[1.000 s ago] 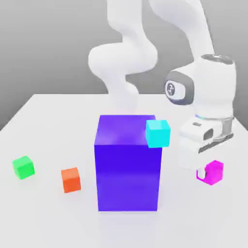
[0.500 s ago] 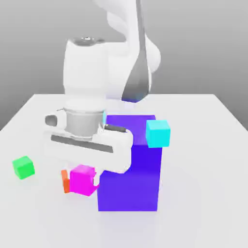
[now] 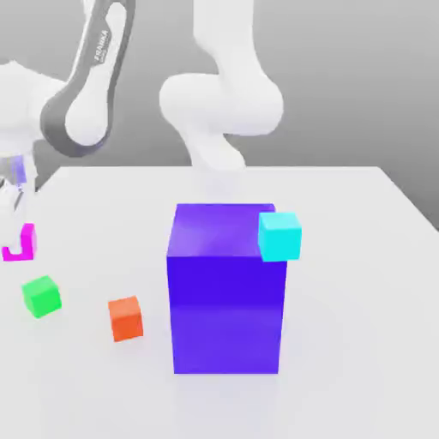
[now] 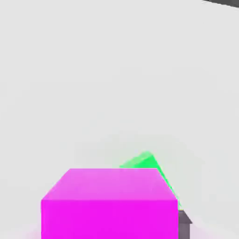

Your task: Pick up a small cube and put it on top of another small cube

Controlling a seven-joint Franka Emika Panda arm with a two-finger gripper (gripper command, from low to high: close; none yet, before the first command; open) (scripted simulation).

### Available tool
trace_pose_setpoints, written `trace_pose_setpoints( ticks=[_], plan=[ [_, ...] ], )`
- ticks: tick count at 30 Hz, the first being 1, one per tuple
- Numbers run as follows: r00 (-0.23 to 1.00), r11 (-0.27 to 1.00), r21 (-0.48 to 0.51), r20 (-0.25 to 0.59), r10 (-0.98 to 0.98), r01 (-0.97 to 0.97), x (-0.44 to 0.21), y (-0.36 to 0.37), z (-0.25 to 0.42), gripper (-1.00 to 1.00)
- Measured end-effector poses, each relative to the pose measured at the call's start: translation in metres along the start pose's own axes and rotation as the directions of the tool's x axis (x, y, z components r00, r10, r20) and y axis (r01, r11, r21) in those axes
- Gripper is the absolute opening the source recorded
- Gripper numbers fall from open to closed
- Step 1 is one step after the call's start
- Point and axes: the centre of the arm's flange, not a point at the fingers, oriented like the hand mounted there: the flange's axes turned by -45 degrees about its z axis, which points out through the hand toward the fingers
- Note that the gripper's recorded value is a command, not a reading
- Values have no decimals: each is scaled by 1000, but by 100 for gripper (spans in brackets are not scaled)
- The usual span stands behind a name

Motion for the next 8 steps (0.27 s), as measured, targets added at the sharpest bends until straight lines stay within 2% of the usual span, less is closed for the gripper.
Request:
trace_pose_setpoints(
  ticks=[4, 5, 8],
  plan=[
    [1000, 1000, -4, 5, 1, -1, -2, 2, 39, -100],
    [1000, 1000, -5, 6, 2, -2, -2, 3, 46, 100],
    [1000, 1000, -5, 6, 2, -2, -2, 3, 46, 100]
  ],
)
